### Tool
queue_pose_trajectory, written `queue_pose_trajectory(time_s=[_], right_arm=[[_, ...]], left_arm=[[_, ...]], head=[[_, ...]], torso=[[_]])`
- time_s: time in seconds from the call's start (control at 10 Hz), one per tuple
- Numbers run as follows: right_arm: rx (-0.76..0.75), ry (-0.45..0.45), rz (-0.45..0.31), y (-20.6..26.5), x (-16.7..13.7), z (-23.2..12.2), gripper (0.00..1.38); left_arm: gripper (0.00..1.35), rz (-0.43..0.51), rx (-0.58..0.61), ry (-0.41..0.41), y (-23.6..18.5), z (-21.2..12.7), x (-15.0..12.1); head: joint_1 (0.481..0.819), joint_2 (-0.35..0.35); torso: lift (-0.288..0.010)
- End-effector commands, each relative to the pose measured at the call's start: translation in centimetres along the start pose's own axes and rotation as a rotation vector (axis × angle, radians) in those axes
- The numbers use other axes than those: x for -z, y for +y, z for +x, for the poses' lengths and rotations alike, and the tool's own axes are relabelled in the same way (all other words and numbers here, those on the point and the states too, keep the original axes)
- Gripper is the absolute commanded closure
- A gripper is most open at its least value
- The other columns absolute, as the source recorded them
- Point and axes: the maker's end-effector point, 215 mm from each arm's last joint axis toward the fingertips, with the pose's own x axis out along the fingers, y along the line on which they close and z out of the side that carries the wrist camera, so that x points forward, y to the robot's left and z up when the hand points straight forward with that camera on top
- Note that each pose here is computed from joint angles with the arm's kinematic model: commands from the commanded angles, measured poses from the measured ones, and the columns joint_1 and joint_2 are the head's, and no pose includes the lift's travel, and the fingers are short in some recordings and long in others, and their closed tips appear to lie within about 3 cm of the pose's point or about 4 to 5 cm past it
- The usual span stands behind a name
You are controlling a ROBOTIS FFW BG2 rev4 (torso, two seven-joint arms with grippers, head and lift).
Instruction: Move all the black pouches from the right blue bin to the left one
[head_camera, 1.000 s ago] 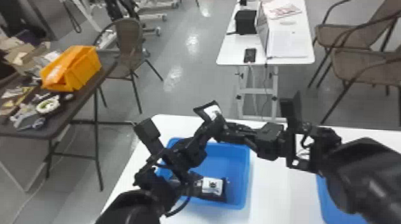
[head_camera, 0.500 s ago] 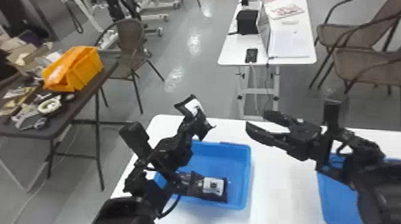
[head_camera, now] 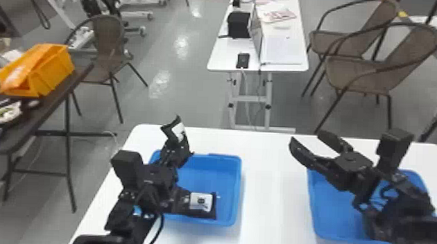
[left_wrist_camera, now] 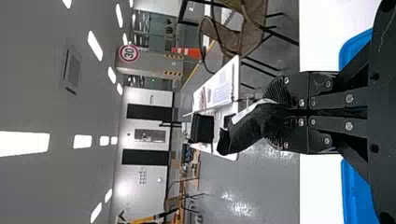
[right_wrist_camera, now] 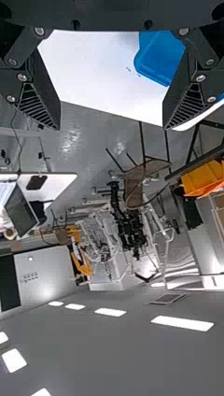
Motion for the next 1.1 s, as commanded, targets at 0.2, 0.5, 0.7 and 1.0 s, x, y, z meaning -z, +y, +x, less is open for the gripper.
queue_pose_trajectory(time_s=[0.2,0.5,0.7,1.0], right_arm=[[0.044,-0.004,0.018,-1.4,0.9,-1.3,0.24],[0.05,-0.012,0.007,-1.7,0.8,-1.7,0.24],[0.177,-0.003,0.0,-3.7,1.2,-4.1,0.24],[0.442,0.137,0.037,-7.9,5.5,-10.9,0.24]], left_arm=[[0.63,0.07,0.026,-0.028,-0.4,-0.6,3.1],[0.05,0.081,0.03,-0.11,-0.2,-0.8,1.0],[0.04,0.04,0.005,-0.171,0.3,-1.5,-1.3],[0.05,0.057,-0.089,-0.222,3.7,-3.8,-5.0]], head=[[0.695,0.114],[0.695,0.11],[0.695,0.104],[0.695,0.067]], torso=[[0.0],[0.0],[0.0],[0.0]])
